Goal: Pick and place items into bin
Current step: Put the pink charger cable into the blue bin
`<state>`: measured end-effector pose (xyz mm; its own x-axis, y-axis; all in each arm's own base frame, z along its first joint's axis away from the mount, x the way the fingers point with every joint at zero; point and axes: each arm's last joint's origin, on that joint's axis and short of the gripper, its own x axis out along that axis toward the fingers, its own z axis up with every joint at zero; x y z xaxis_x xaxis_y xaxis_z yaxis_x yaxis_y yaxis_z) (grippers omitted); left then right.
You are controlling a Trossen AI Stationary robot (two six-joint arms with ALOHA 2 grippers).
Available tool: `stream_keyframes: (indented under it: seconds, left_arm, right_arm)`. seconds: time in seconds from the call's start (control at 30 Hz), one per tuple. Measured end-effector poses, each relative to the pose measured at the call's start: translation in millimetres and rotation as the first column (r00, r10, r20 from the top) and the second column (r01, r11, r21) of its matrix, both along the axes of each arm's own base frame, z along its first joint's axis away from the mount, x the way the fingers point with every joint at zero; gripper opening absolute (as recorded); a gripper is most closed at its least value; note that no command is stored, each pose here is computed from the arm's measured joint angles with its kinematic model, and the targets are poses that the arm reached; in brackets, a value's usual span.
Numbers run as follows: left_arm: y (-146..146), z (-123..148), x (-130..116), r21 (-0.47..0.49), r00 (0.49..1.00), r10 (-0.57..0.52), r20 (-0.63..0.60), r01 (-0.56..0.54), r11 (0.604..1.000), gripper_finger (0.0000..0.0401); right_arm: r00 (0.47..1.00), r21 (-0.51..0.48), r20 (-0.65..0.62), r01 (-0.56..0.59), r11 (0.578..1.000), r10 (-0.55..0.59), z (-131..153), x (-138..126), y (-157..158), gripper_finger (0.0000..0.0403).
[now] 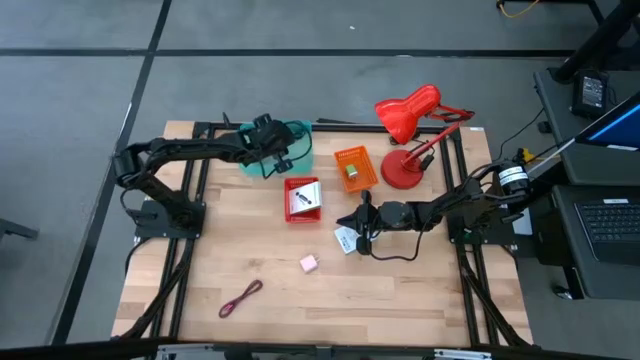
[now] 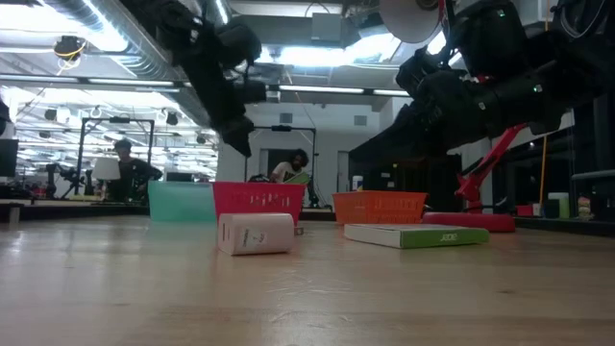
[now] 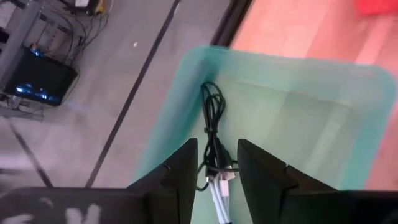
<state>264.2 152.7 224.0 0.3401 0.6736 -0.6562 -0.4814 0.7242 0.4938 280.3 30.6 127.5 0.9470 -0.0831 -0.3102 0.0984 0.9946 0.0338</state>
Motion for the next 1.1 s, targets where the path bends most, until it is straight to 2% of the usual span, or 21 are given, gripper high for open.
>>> stream_keyframes:
  seconds: [0.1,0.2,0.37,0.53,0.77,0.97,1.1]
  left_arm:
    - [-11,19,-11,-0.012,0.999,-0.032,0.027,0.032,0.999,0.0098]
    - [-29,42,-26,-0.056,0.989,-0.099,0.111,0.105,0.993,0.0085]
    - [-58,79,-47,-0.064,0.936,-0.199,0.292,0.227,0.972,0.0055]
    - [-83,95,-63,-0.065,0.899,-0.253,0.357,0.294,0.954,0.0027]
    - [-112,91,-68,-0.089,0.861,-0.343,0.375,0.402,0.911,0.0003]
    - [-132,54,-71,-0.112,0.819,-0.371,0.438,0.459,0.881,0.0003]
    - [-146,27,-77,-0.105,0.767,-0.399,0.502,0.512,0.852,0.0001]
  right_arm:
    - [1.000,0.003,0.024,-0.003,1.000,0.003,2,1,1,0.0000]
    - [0.999,0.001,0.042,-0.014,1.000,0.014,4,1,4,0.0000]
    - [0.999,-0.002,0.042,-0.026,1.000,0.026,4,0,7,0.0000]
    - [0.999,0.001,0.043,-0.026,1.000,0.026,4,0,7,0.0000]
    - [0.995,-0.022,0.068,-0.066,0.998,0.068,6,0,17,0.0000]
    - [0.991,-0.046,0.088,-0.099,0.994,0.103,9,-1,24,0.0000]
    - [0.988,-0.041,0.103,-0.109,0.993,0.113,11,-2,28,0.0000]
